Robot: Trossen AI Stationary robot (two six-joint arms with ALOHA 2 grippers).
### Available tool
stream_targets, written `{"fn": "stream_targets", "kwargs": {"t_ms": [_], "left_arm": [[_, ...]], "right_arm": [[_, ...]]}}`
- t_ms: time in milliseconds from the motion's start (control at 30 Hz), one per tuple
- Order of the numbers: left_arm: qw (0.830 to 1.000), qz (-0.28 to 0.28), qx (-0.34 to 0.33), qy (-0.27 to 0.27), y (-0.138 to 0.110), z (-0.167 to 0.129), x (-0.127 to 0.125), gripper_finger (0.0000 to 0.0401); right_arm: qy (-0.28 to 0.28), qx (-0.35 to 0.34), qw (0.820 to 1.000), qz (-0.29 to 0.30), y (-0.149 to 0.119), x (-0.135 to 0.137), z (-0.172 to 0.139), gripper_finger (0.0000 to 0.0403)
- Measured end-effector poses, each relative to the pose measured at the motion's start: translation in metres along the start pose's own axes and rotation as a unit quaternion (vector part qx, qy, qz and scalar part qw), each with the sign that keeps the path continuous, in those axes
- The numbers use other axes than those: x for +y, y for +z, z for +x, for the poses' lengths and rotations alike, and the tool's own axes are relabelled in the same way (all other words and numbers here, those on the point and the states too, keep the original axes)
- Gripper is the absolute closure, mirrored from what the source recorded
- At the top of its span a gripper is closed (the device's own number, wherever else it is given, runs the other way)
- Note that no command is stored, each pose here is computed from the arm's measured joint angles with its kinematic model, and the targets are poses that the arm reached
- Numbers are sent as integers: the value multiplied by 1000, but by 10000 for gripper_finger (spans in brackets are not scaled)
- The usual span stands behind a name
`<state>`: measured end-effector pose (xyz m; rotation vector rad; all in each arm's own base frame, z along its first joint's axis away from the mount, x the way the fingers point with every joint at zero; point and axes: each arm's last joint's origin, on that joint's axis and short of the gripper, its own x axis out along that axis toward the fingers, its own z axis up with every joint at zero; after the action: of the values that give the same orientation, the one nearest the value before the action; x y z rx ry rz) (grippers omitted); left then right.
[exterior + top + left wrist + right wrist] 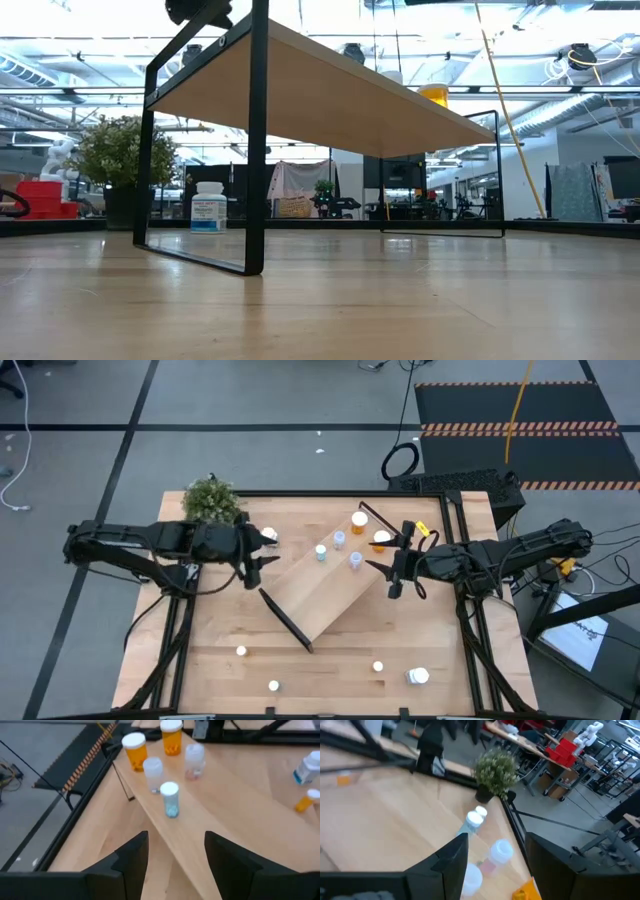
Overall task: Pick and place medicine bottles onto shelf by color
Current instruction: Put the blue pill bottle on the shelf aligned with the other blue pill bottle
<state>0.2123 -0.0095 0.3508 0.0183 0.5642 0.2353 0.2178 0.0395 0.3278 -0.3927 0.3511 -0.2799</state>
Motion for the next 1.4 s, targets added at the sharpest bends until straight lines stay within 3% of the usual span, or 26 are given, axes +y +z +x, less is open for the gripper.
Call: {"fn": "stream_targets", "kwargs": {"t_ms": [200,500,1033,1267,1400], "left_arm": [[1000,-9,10,17,-17,-4,-14,215],[1000,6,-11,0,-22,-13,-40,215],[998,24,-42,-30,-22,-24,-60,215],[998,30,-42,-47,-25,-28,-67,215],[996,44,-39,-65,-31,-32,-75,215]], "right_arm": [[3,-34,996,78,8,3,0,211],[47,-98,988,109,31,41,11,211],[156,-82,982,71,92,170,75,211],[166,-61,975,132,95,209,98,211],[170,-37,968,180,80,229,112,211]]}}
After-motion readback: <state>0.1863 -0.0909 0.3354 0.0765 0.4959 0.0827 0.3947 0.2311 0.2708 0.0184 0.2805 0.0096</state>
